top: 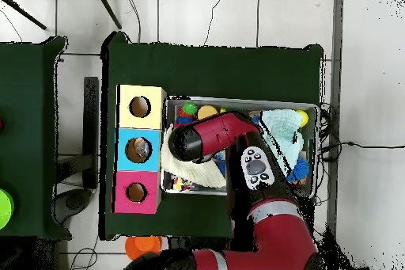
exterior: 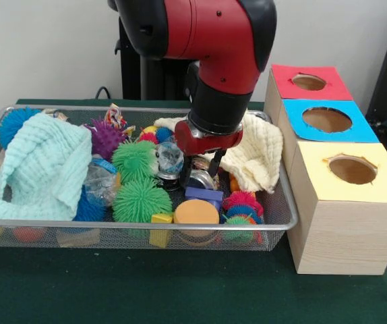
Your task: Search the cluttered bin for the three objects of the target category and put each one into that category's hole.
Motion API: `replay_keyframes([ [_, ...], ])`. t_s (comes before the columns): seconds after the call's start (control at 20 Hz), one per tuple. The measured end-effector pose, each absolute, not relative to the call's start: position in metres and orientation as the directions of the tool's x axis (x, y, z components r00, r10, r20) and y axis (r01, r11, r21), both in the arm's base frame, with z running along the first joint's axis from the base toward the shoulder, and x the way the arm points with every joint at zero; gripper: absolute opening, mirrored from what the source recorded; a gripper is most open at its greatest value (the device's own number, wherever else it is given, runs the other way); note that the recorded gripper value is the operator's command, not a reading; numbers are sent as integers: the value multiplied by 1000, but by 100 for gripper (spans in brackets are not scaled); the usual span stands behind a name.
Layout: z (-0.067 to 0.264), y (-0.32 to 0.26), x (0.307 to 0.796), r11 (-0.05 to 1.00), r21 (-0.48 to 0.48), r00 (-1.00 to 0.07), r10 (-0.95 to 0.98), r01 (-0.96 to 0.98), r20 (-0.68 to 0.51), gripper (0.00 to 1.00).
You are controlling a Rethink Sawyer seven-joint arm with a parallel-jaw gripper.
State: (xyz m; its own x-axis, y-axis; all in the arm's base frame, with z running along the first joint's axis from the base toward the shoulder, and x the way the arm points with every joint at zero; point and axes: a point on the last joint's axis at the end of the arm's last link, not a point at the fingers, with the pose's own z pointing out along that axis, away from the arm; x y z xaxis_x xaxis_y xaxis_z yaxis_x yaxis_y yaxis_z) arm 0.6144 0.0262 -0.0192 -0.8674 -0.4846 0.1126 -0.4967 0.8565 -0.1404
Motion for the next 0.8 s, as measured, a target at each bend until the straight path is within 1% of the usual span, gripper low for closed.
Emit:
replay_keyframes([
  [0.25, -28, 29, 618, 854, -141, -866, -488, -500, 114, 100],
  [0.8, -29, 36, 617, 835, -172, -852, -504, -522, 140, 100],
])
